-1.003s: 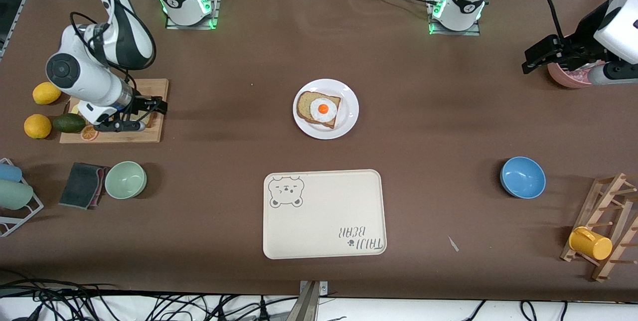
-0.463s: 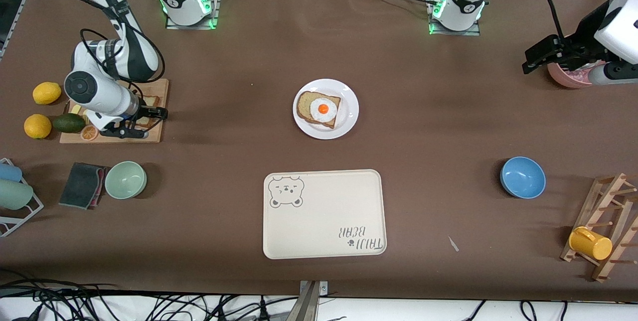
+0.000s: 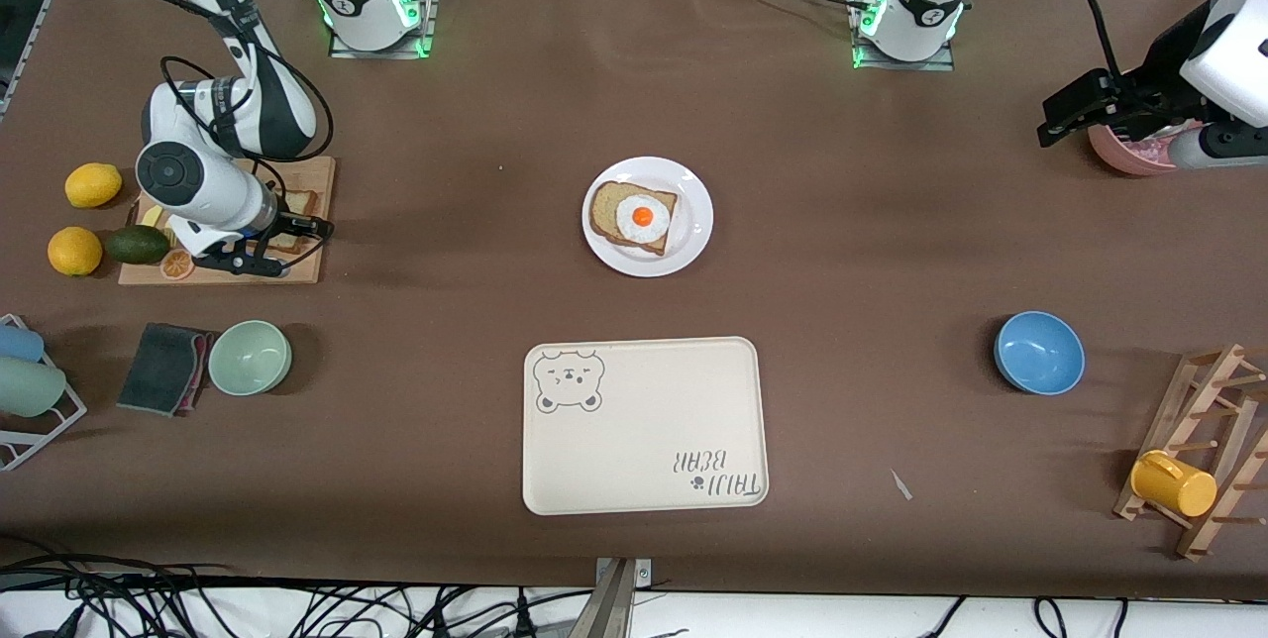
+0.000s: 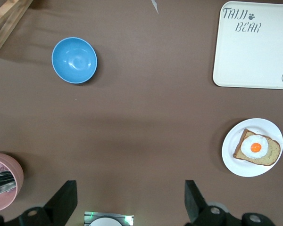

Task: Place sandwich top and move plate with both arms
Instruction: 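Close the right gripper on the bread slice edge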

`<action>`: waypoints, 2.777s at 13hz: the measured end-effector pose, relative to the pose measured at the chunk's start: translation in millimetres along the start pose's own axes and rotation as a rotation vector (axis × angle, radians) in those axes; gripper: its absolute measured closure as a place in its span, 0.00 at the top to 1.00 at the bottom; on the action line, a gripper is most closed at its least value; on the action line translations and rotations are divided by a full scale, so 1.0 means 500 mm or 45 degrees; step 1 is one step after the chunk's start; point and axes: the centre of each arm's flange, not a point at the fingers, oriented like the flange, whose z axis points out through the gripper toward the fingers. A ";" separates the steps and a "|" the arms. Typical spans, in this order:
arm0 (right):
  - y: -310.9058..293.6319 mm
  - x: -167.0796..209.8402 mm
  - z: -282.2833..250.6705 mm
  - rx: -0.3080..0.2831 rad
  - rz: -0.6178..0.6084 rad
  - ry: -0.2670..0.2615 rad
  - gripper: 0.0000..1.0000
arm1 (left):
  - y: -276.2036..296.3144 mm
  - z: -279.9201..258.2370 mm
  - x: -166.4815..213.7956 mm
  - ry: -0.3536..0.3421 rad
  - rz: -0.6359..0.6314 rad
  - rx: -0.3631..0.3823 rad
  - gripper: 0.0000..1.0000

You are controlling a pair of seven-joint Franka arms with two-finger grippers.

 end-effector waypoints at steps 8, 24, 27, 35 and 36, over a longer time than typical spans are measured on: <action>-0.002 -0.004 0.040 -0.028 0.014 -0.049 0.69 | 0.000 0.000 0.000 0.000 0.000 0.000 1.00; 0.027 -0.007 0.052 -0.050 0.038 -0.087 0.46 | -0.001 0.000 0.000 0.000 -0.001 0.000 1.00; 0.026 -0.007 0.053 -0.051 0.037 -0.089 0.46 | -0.001 0.000 0.000 0.000 -0.001 0.000 1.00; 0.025 -0.007 0.060 -0.054 0.033 -0.095 0.43 | 0.000 0.000 0.000 0.000 0.000 0.000 1.00; 0.025 -0.007 0.060 -0.055 0.032 -0.095 0.40 | 0.000 0.000 0.000 0.000 0.000 0.000 1.00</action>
